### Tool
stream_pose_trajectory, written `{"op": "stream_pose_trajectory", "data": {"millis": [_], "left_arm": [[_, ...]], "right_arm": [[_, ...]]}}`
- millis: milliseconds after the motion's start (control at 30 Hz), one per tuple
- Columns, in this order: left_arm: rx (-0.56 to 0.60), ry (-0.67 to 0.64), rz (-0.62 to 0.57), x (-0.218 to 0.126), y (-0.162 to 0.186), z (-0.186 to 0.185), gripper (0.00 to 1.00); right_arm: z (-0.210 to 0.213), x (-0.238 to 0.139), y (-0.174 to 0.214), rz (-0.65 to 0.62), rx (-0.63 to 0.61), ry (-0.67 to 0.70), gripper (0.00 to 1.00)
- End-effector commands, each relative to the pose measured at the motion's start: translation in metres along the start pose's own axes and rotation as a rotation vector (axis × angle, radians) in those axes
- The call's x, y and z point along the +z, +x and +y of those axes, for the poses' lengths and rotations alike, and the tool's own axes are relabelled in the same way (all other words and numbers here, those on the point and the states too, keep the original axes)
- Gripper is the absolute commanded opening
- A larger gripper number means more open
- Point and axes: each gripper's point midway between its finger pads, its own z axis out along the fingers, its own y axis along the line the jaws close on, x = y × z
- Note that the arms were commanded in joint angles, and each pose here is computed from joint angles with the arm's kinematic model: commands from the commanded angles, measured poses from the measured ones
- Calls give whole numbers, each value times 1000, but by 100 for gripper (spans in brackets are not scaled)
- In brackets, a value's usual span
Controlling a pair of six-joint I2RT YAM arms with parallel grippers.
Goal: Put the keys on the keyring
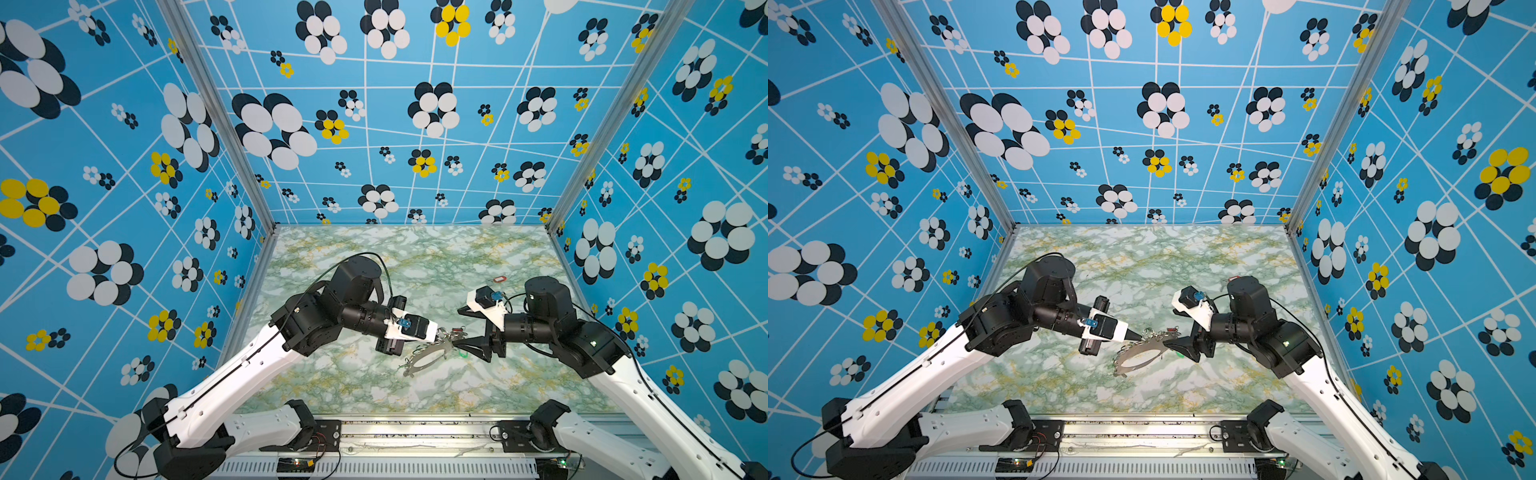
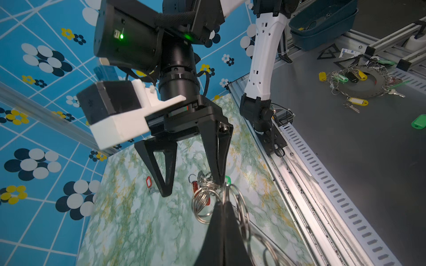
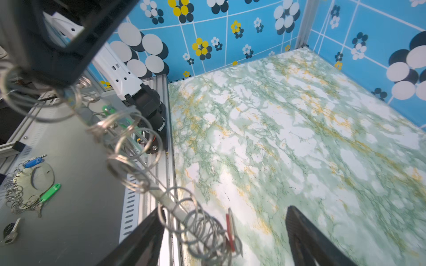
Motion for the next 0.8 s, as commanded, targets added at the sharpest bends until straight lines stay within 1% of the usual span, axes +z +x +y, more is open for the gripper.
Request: {"op": "stream_pose_trajectory", "data": {"millis": [0, 33, 67, 200, 267, 333, 400, 467, 567, 633, 667, 733, 767], "left_arm": [[69, 25, -58, -7, -19, -1, 0], [73, 26, -64, -7, -20, -1, 0], [77, 25, -70, -7, -22, -1, 0], [73, 20, -59, -6, -16, 1, 0], [65, 7, -58, -7, -13, 3, 0], [54, -10, -66, -9, -11, 5, 0], [42, -30, -68, -10, -8, 8, 0], [25, -54, -63, -11, -3, 12, 0], [-5, -110, -49, -13, 8, 19, 0], [-28, -167, -32, -15, 17, 25, 0], [-42, -200, -20, -16, 21, 29, 10], [-72, -271, -9, -20, 27, 37, 40], [-88, -299, -8, -22, 29, 39, 51]], "right_arm": [[21, 3, -4, -10, -52, -119, 81], [21, 4, -3, -7, -60, -122, 78], [22, 6, -3, -7, -67, -127, 73], [28, 2, -15, -41, -84, -162, 37], [31, 0, -21, -61, -90, -171, 24], [35, -3, -27, -86, -97, -177, 13], [37, -7, -31, -99, -101, -176, 5], [39, -10, -35, -108, -111, -167, 0], [37, -16, -38, -106, -121, -125, 0], [31, -19, -40, -99, -127, -70, 0], [28, -20, -39, -90, -126, -51, 0], [23, -23, -39, -68, -124, -11, 0], [21, -23, -38, -54, -122, 2, 0]]}}
